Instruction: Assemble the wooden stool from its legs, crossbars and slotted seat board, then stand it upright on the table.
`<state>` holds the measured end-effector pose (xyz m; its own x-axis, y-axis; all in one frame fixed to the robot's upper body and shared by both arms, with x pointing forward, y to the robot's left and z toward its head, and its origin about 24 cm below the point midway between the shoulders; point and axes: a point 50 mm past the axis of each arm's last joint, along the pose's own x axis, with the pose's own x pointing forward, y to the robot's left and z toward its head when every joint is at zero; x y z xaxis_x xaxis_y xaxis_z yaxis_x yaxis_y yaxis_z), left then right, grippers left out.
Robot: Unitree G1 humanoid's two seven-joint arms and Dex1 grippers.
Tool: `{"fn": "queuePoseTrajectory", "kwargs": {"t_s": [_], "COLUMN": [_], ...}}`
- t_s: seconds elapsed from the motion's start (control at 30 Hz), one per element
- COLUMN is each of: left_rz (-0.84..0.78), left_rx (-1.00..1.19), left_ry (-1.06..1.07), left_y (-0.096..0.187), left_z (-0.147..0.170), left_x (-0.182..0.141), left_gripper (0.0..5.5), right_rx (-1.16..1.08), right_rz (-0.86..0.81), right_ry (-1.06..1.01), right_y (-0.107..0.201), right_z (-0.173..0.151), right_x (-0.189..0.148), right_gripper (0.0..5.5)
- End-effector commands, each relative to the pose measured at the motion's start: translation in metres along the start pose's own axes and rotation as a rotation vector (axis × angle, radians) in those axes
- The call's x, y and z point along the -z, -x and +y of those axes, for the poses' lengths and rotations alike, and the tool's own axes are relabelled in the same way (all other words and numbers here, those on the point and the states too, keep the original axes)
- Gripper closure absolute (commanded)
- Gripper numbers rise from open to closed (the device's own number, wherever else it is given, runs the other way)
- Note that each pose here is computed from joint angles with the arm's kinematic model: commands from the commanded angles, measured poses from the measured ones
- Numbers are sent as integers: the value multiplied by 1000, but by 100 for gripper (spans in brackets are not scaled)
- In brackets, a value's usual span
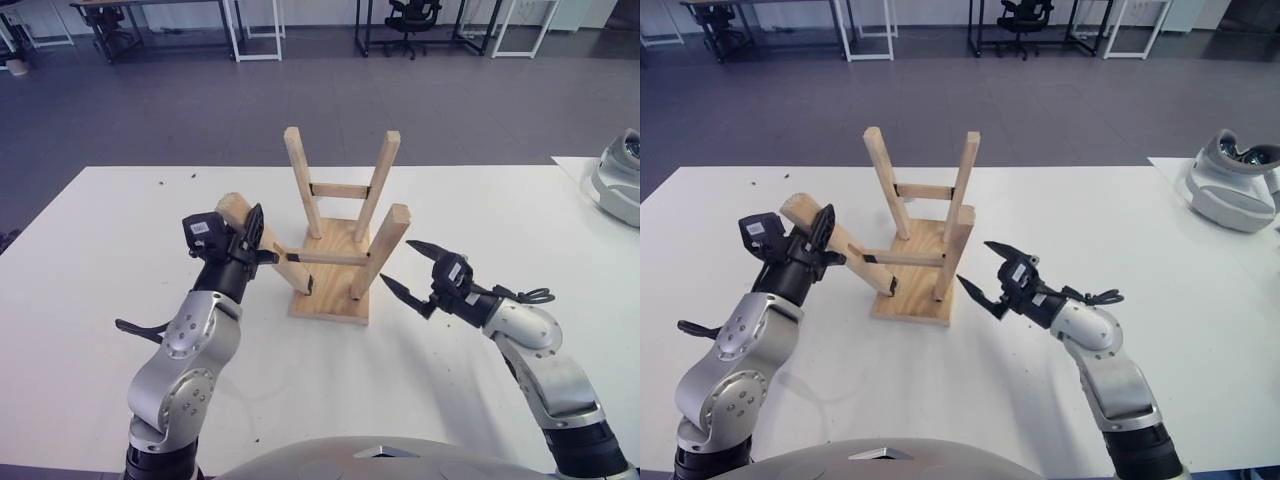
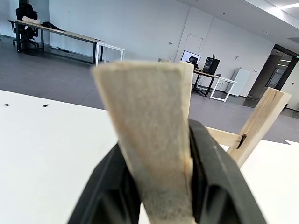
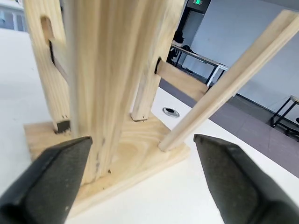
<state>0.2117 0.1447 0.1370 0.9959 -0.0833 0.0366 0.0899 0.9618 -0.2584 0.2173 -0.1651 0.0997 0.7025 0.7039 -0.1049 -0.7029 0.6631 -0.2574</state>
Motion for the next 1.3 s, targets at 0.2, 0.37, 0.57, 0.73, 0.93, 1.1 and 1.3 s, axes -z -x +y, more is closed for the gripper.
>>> {"fn": "queuePoseTrajectory", "kwargs": {"t_s": [0.2,0.37,0.57,0.73,0.93,1.1,1.3], "left_rz": [230,214,214,229,171,160,129], "left_rx": [-38,-61,-30,4,53,68,203], "left_ry": [-211,-222,-273,-299,-217,-218,-202], "left_y": [-4,-13,-17,-19,-27,-29,-28], "left_z": [5,6,2,-5,-19,-23,-41], "left_x": [48,44,41,44,35,34,32], "left_gripper": [443,442,442,440,440,440,440], "right_rx": [20,-24,40,86,89,-60,-324], "right_rz": [-403,-408,-274,-214,56,236,417], "right_ry": [-230,-205,-13,201,552,676,705], "right_y": [18,10,-31,-73,-94,-109,-108], "right_z": [-28,-28,-20,4,16,31,55], "right_x": [-93,-108,-135,-163,-136,-97,-44], "right_gripper": [145,145,145,145,145,145,145]}}
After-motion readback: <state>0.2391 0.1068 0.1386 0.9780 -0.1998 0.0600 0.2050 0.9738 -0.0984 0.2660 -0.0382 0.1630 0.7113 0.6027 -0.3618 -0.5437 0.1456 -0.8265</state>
